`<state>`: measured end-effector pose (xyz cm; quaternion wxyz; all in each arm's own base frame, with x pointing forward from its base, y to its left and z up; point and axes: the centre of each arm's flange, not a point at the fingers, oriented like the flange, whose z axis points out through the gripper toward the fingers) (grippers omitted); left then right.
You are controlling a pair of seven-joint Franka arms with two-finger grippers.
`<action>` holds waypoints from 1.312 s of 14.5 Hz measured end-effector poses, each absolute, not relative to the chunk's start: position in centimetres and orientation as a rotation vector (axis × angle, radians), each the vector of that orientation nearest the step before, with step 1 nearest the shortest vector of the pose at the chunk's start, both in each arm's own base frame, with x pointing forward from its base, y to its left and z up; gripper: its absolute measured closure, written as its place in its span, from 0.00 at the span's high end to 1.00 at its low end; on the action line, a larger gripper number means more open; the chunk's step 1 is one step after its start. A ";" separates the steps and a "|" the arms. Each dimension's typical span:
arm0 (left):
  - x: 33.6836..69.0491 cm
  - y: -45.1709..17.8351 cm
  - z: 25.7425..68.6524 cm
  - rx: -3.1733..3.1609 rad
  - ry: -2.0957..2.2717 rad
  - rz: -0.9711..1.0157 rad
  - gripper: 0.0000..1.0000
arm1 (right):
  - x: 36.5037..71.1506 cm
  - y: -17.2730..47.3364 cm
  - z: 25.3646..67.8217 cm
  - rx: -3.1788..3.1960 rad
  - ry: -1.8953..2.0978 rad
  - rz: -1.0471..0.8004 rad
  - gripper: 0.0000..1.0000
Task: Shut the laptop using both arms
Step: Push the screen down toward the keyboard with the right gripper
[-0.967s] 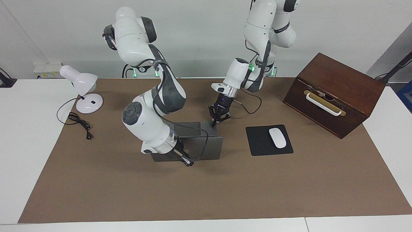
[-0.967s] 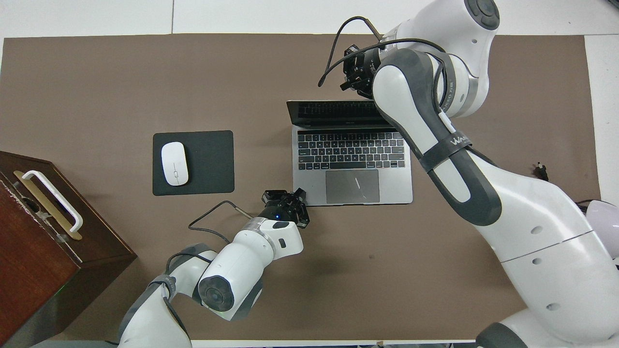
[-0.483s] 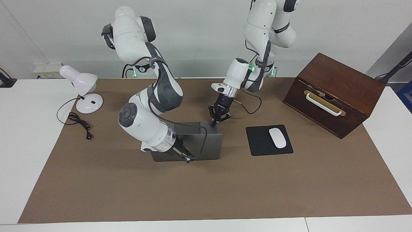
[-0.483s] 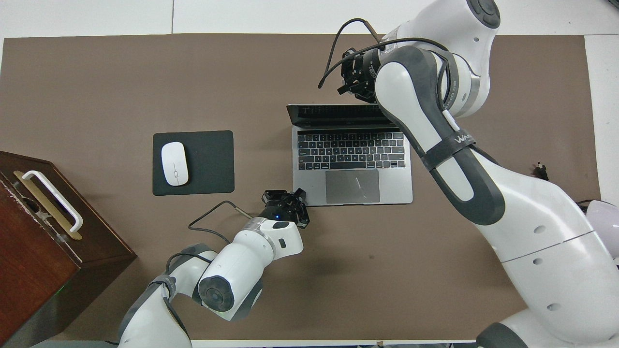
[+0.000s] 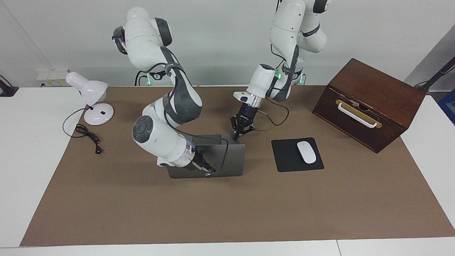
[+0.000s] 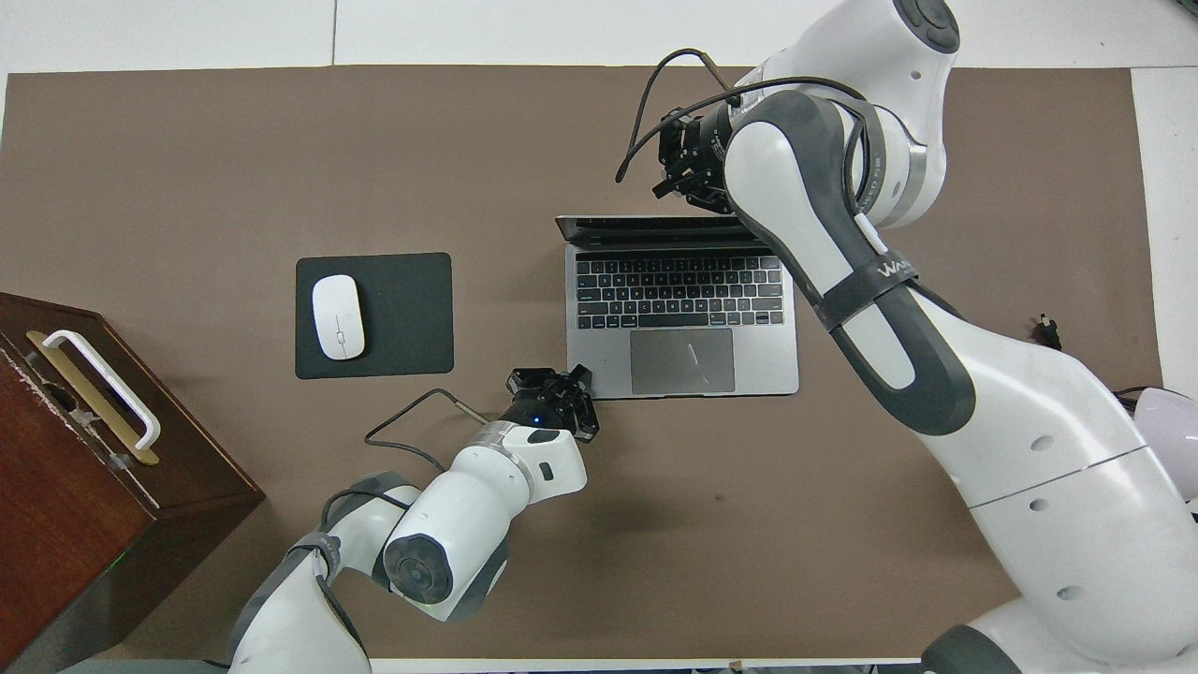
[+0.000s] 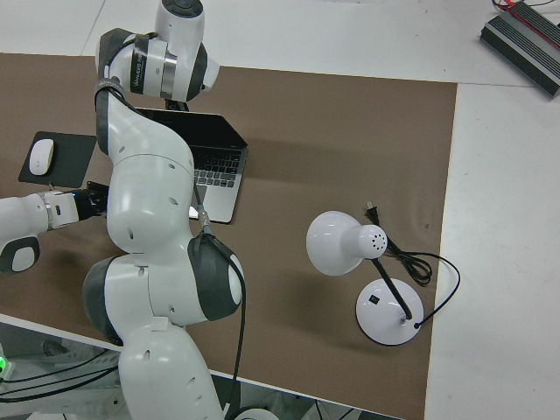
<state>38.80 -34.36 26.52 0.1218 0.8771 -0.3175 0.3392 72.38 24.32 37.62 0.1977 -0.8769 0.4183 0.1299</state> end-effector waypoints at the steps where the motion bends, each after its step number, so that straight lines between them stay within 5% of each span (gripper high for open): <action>1: 38.8 -34.4 26.5 2.560 -0.927 0.990 0.01 | 72.2 24.3 37.0 -2.459 1.177 0.378 0.01; 19: 38.8 -34.3 26.5 2.559 -0.931 0.992 0.01 | 68.9 22.8 33.0 -2.631 1.139 0.629 0.01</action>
